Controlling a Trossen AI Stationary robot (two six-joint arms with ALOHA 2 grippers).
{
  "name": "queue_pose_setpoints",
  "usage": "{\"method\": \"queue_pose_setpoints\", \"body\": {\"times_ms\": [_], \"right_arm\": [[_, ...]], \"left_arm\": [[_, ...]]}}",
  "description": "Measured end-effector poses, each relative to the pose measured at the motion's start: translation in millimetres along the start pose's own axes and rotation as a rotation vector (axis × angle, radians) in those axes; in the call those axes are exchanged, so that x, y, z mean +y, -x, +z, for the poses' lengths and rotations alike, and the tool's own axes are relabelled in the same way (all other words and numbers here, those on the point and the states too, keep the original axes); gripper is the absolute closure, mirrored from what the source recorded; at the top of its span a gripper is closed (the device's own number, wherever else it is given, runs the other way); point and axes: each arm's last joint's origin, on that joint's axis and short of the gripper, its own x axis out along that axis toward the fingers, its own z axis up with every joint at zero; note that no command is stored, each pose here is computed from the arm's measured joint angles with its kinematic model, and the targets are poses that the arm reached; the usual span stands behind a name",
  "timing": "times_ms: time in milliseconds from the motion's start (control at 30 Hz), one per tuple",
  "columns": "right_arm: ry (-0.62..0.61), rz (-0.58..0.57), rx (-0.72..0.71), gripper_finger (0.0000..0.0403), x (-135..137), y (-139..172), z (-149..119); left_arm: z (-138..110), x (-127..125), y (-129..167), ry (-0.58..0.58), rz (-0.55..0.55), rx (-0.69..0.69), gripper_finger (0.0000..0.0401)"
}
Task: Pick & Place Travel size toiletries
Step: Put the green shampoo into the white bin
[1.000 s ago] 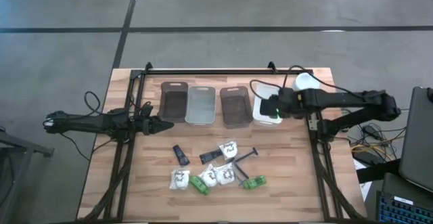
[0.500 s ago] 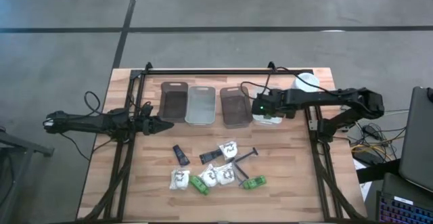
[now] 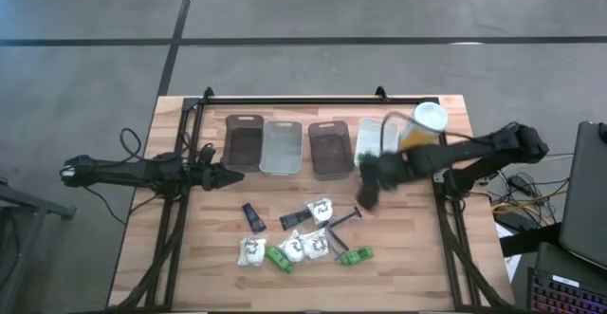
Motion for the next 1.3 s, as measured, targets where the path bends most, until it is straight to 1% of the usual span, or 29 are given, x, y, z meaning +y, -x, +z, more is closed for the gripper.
{"method": "queue_pose_setpoints", "body": {"times_ms": [100, 133, 200, 300, 433, 500, 600, 700, 833, 900, 1033, 1133, 1300], "right_arm": [[0.302, 0.126, 0.1, 0.0116, 33, 2, -31], [0.384, 0.144, 0.122, 0.0119, 42, 0, -42], [0.502, 0.156, 0.157, 0.0125, 57, -4, -61], [0.595, 0.138, 0.186, 0.0131, 75, -15, -81], [0.71, 0.157, 0.181, 0.0131, 103, -35, -93], [0.767, 0.141, 0.2, 0.0126, 114, -48, -101], [0.801, 0.09, 0.242, 0.0119, 125, -69, -112], [0.812, 0.056, 0.219, 0.011, 133, -84, -118], [0.751, 0.001, 0.156, 0.0102, 137, -90, -117], [0.726, 0.004, 0.136, 0.0099, 138, -87, -115], [0.726, 0.015, 0.125, 0.0092, 138, -90, -116], [0.741, 0.053, 0.091, 0.0086, 143, -102, -116], [0.744, 0.046, 0.115, 0.0087, 143, -120, -114]], "left_arm": [[-1, 3, 0, -0.006, 0.028, 0.013, 0.0192], [-2, 3, 0, 0.0, 0.034, 0.015, 0.0192], [-2, 4, -1, 0.002, 0.041, 0.019, 0.0192], [-2, 4, -1, 0.002, 0.048, 0.021, 0.0192], [-3, 7, -1, 0.001, 0.075, 0.033, 0.0192], [-4, 9, 0, 0.001, 0.095, 0.041, 0.0192], [-5, 10, 0, 0.0, 0.11, 0.048, 0.0192], [-5, 11, 0, 0.0, 0.115, 0.05, 0.0192], [-5, 11, 0, 0.015, 0.115, 0.049, 0.0192], [-5, 11, 0, 0.031, 0.114, 0.048, 0.0192], [-5, 10, 0, 0.037, 0.113, 0.047, 0.0192], [-5, 10, 0, 0.038, 0.111, 0.046, 0.0192], [-5, 10, 0, 0.038, 0.111, 0.047, 0.0192]]}}
